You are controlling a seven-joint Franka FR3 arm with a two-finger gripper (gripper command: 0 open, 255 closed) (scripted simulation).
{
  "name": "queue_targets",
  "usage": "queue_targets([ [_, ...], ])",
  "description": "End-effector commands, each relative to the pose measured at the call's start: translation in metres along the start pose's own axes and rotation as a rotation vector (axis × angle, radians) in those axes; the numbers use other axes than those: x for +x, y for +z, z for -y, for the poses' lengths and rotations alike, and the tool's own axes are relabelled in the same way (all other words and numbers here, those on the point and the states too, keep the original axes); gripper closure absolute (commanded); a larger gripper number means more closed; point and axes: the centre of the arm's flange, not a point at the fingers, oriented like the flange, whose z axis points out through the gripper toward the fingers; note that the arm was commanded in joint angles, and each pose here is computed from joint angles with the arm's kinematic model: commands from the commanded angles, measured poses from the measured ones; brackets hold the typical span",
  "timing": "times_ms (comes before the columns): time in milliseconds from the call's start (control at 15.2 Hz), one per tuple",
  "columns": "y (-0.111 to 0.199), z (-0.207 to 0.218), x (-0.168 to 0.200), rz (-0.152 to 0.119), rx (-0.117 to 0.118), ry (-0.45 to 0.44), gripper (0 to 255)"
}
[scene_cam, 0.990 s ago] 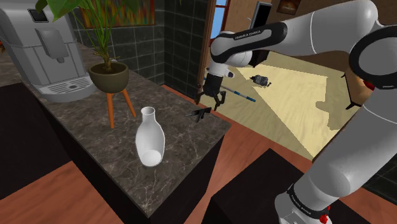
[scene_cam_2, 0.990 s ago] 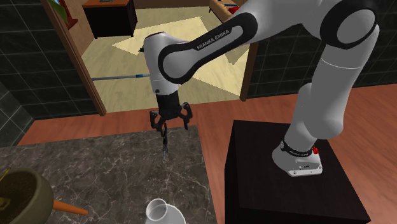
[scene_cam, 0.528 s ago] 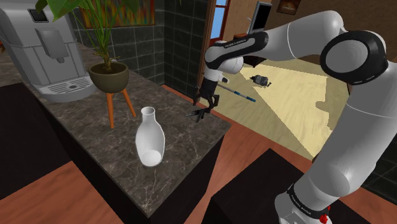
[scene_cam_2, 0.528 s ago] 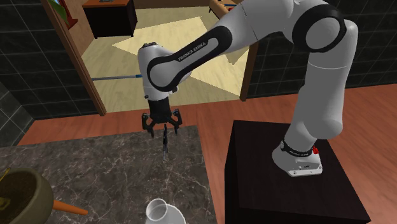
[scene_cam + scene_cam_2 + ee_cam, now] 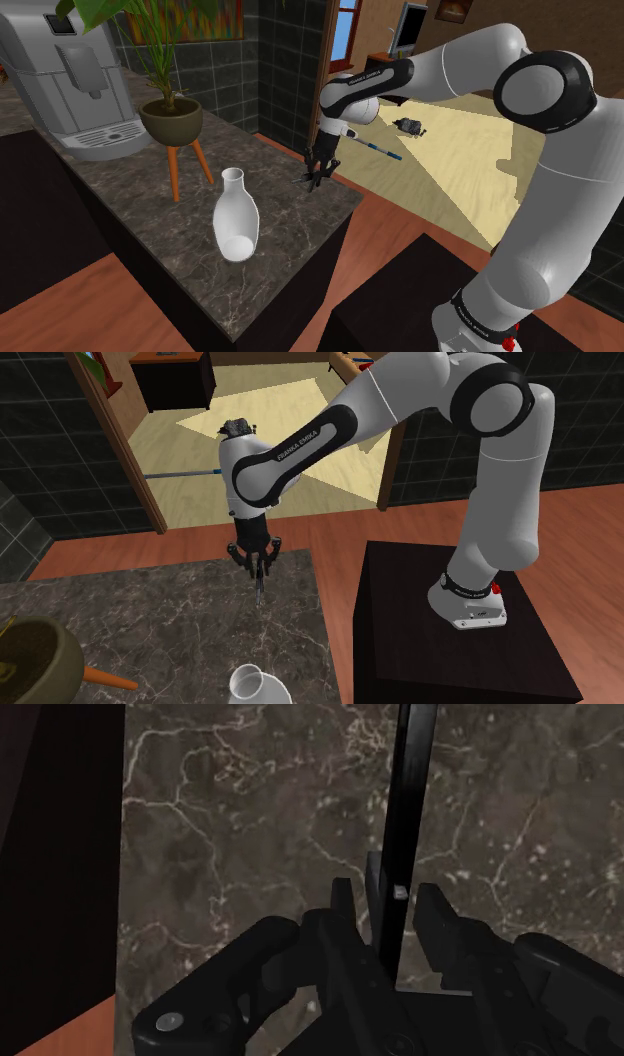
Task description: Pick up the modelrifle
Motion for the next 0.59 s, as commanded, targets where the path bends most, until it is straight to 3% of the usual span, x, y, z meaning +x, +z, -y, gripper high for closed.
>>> queue_targets([
  [0, 0.0003, 0.0001, 0.0004, 0.0, 0.0, 0.0, 255],
  [528, -0.0044, -0.0006, -0.0027, 0.0, 0.0, 0.0, 255],
])
